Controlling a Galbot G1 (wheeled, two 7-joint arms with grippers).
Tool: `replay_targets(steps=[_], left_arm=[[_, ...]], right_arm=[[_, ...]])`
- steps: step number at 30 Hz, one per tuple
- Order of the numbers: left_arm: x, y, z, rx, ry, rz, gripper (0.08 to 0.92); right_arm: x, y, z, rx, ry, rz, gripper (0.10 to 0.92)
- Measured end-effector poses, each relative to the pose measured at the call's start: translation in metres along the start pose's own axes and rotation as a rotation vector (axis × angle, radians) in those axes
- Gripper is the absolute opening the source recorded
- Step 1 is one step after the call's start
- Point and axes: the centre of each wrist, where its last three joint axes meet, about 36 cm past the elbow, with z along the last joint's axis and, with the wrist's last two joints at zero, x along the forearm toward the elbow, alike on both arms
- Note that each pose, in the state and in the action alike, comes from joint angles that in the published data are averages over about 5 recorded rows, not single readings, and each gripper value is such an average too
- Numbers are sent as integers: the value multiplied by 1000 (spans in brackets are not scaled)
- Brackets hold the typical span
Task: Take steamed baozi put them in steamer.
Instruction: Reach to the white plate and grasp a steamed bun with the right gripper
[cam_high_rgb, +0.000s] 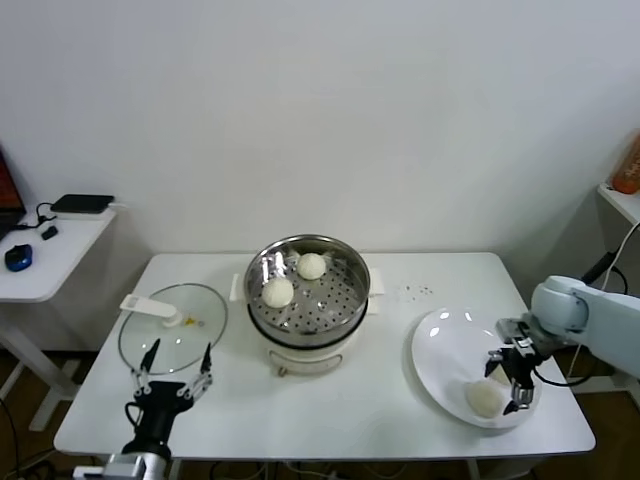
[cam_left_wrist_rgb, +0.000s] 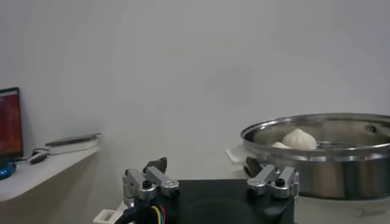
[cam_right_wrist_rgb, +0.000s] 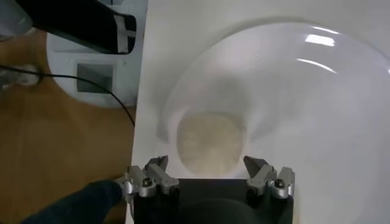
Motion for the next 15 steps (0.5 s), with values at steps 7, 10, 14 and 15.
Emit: replay_targets(steps=[7, 10, 14, 15], left_arm=[[-2, 1, 2, 0, 2, -1, 823], [-3, 1, 3, 1, 2, -1, 823], [-4, 1, 4, 1, 4, 0, 823], [-4, 1, 4, 1, 5, 0, 823]], right_arm=[[-12, 0, -4, 7, -3, -17, 823], [-14, -1, -6, 10, -2, -16, 823], [-14, -5, -9, 13, -2, -10, 823], [-14, -6, -10, 14, -2, -10, 823]])
